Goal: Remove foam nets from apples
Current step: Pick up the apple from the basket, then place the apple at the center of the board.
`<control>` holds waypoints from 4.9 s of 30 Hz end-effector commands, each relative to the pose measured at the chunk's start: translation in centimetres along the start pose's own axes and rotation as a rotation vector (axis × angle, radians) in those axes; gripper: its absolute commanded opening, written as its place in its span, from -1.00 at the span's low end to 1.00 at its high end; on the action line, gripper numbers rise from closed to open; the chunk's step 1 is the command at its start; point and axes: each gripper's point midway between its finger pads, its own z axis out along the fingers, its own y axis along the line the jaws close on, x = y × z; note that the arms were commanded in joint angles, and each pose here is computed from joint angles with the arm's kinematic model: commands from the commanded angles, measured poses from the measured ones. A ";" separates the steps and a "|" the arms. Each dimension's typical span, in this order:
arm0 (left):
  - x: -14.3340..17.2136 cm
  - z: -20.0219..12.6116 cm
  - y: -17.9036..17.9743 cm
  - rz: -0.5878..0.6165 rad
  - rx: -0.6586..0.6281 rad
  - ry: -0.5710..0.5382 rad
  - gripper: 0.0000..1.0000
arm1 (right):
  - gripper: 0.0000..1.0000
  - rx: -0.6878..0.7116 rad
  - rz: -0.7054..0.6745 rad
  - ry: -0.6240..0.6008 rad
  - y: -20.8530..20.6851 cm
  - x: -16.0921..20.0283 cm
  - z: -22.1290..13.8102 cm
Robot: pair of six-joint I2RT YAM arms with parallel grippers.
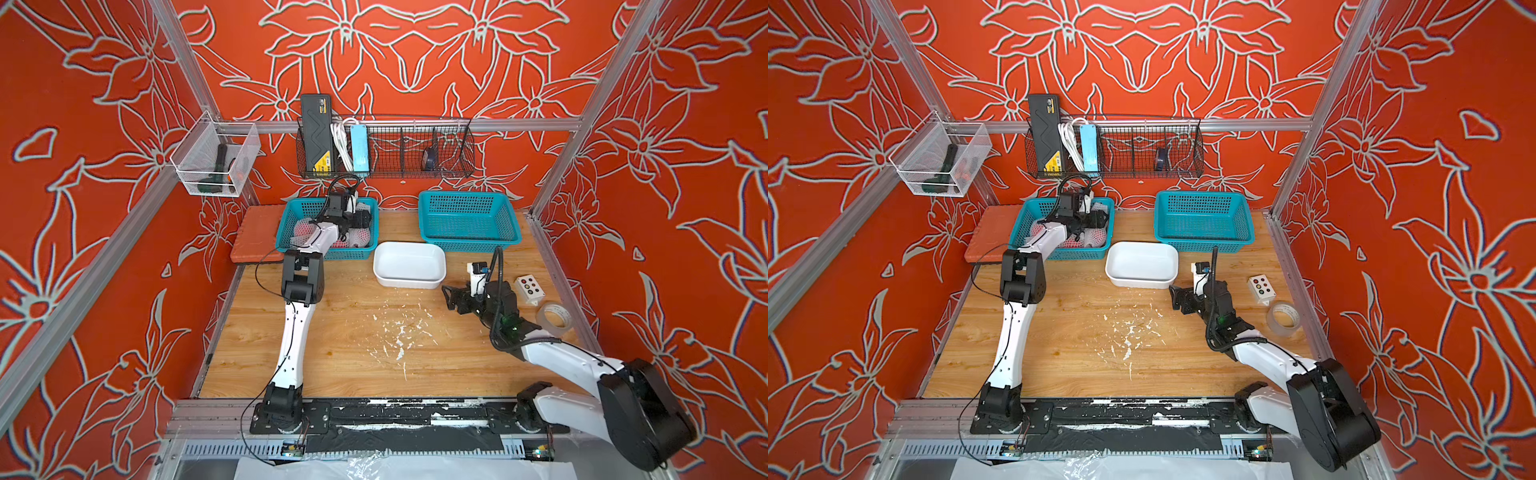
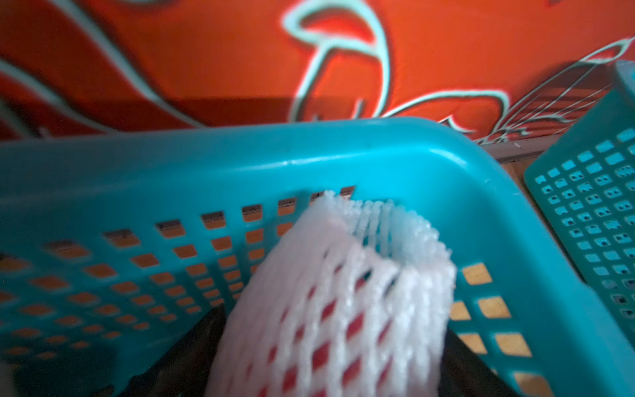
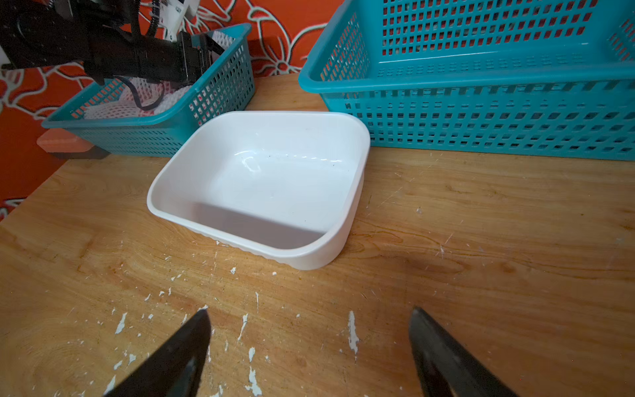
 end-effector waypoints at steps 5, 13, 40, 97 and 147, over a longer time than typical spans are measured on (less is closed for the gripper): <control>0.5 -0.8 0.1 0.015 0.008 0.028 0.49 | 0.81 0.020 0.017 -0.038 -0.1 -1.1 0.0; 0.2 -1.3 -0.1 0.030 0.008 0.025 0.28 | 0.81 0.030 0.020 -0.046 -0.3 -1.3 -0.2; -5.4 -8.0 -3.4 0.065 0.065 -0.167 -0.39 | 0.82 0.045 0.023 -0.066 -0.5 -1.8 -0.6; -5.1 -23.7 -14.4 0.154 0.260 -0.420 -0.39 | 0.82 0.045 0.015 -0.096 -0.4 -2.4 -1.3; 24.5 -27.3 -31.1 0.295 0.730 -0.450 0.21 | 0.87 -0.438 -0.154 0.096 10.2 3.0 -3.0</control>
